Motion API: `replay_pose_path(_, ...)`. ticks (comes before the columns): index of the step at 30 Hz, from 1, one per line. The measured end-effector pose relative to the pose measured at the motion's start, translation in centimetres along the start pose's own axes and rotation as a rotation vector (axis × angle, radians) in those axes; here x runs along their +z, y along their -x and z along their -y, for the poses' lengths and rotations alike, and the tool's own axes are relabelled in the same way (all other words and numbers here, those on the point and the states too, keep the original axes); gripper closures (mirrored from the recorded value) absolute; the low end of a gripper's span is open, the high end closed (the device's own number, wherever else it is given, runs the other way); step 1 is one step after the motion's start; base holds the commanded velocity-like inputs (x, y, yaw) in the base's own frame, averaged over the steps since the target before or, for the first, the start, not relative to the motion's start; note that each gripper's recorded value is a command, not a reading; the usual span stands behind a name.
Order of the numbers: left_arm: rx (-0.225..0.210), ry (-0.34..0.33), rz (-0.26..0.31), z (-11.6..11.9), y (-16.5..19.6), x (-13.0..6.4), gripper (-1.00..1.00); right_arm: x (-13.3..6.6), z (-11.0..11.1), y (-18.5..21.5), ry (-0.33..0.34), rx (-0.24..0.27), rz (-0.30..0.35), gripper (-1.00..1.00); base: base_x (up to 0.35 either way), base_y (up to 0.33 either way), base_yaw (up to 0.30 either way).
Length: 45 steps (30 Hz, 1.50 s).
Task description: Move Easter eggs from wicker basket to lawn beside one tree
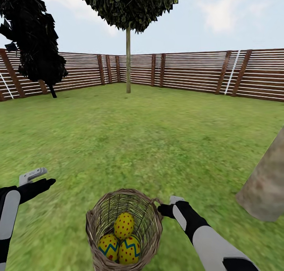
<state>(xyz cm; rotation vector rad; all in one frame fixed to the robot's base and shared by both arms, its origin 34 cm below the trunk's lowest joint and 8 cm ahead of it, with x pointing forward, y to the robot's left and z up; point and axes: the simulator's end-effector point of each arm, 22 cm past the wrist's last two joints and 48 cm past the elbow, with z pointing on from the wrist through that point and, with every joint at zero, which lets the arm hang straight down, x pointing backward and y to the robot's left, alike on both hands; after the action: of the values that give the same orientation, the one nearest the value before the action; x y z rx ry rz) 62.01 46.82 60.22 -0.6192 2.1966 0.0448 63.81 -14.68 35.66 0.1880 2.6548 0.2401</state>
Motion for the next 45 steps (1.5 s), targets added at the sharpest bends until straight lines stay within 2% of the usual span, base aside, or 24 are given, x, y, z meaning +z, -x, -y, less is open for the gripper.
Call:
replay_pose_path(4,0.000,0.000,-0.001,0.3,0.8,-0.4,-1.00,-0.4,-0.1,-0.4,-0.002,0.000,-0.021,-1.00,0.000,0.000,0.000)
replay_pose_path(45,0.002,0.001,-0.004,2.7,8.3,-4.7,-1.00,-7.3,-1.8,5.3,-0.005,0.010,-0.022,-1.00,0.000,0.000,0.000)
